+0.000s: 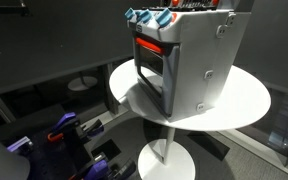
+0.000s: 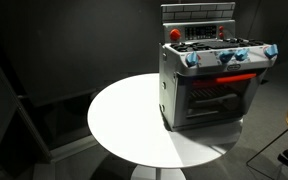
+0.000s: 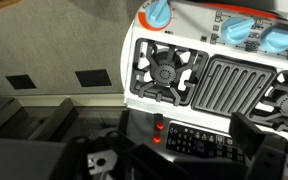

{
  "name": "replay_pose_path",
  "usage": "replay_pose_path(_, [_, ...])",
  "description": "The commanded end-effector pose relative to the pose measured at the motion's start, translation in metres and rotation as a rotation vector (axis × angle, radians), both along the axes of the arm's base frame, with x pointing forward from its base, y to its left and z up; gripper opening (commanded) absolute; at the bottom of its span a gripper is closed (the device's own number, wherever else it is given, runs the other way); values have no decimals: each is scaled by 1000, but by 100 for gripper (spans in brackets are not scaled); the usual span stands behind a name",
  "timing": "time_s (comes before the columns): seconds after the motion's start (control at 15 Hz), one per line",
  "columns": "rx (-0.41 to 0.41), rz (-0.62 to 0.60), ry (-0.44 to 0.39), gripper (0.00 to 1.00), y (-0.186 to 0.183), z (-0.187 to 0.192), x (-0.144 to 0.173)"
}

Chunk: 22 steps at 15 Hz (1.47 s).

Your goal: Press the top orange button on the microwave oven controlling panel of the stove

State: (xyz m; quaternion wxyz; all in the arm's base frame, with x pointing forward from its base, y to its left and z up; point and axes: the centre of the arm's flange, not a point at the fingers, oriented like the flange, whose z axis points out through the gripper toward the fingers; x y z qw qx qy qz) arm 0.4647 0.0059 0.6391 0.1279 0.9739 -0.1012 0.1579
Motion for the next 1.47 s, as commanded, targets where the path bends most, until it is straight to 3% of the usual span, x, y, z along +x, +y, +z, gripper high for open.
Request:
replay_pose_path(0.0, [-17, -26, -69, 100, -5, -4, 6])
replay_pose_path(0.53, [-49, -136, -166, 100, -42, -23, 43])
replay_pose_path(1.4, [-9, -226, -141, 100, -81, -84, 93])
